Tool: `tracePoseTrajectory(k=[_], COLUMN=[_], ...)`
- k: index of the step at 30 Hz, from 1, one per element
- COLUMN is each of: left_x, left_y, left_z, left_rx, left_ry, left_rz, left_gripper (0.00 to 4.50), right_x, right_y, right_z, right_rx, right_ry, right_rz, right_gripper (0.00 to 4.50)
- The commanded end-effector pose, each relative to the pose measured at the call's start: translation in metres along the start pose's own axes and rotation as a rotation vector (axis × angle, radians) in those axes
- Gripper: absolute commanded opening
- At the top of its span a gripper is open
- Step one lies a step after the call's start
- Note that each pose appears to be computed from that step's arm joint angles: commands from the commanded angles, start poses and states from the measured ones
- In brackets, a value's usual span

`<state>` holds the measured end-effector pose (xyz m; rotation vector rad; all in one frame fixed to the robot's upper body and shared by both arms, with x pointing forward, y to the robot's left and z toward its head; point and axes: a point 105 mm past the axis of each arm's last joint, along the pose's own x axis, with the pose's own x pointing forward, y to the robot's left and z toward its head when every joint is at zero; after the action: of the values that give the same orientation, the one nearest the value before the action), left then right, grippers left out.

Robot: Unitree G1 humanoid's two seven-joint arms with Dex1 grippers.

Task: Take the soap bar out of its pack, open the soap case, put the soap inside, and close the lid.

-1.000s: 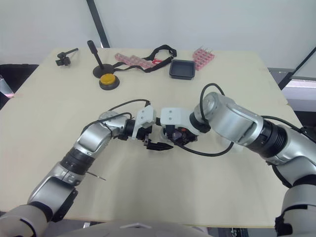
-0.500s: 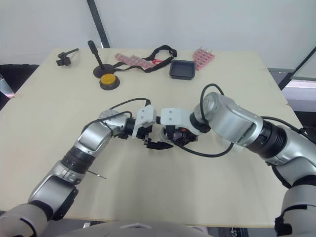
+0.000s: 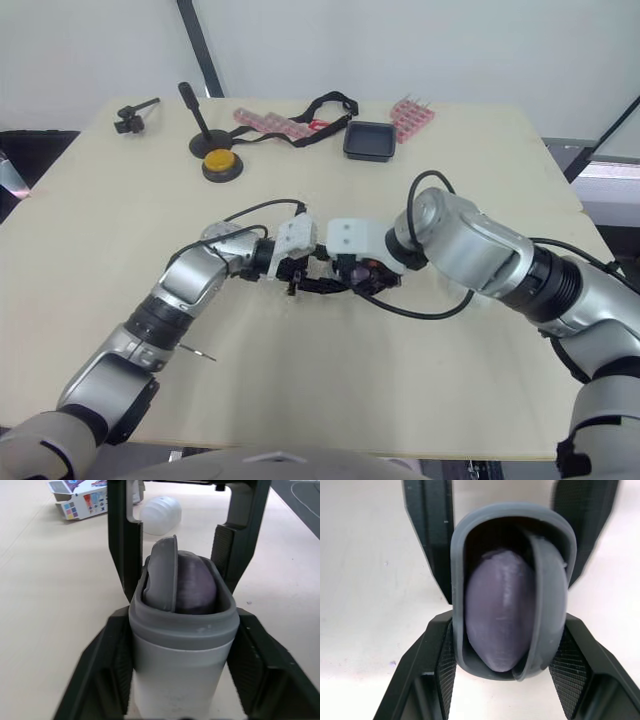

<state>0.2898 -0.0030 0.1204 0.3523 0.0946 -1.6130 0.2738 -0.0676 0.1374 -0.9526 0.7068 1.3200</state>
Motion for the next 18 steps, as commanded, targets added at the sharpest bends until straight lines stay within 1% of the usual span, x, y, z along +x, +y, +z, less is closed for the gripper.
tracePoseTrajectory(k=[1, 16, 18], left_x=[-0.0041, -0.0038, -0.0043], left_y=[0.0062, 0.0050, 0.0051], left_z=[0.0068, 0.0043, 0.0041], left_rx=[0.026, 0.062, 0.066], left_ry=[-0.007, 0.015, 0.011], left_rz=[0.027, 0.012, 0.016], left_gripper=[1.94, 1.94, 1.94], right_x=[-0.0036, -0.0026, -0.0030], right_y=[-0.0003, -0.0019, 0.0015], right_z=[0.0047, 0.0055, 0.0046], right_rx=[-0.023, -0.015, 0.007], right_ry=[-0.018, -0.023, -0.023], right_rz=[-0.010, -0.009, 0.012], right_gripper=[2.07, 2.07, 3.06])
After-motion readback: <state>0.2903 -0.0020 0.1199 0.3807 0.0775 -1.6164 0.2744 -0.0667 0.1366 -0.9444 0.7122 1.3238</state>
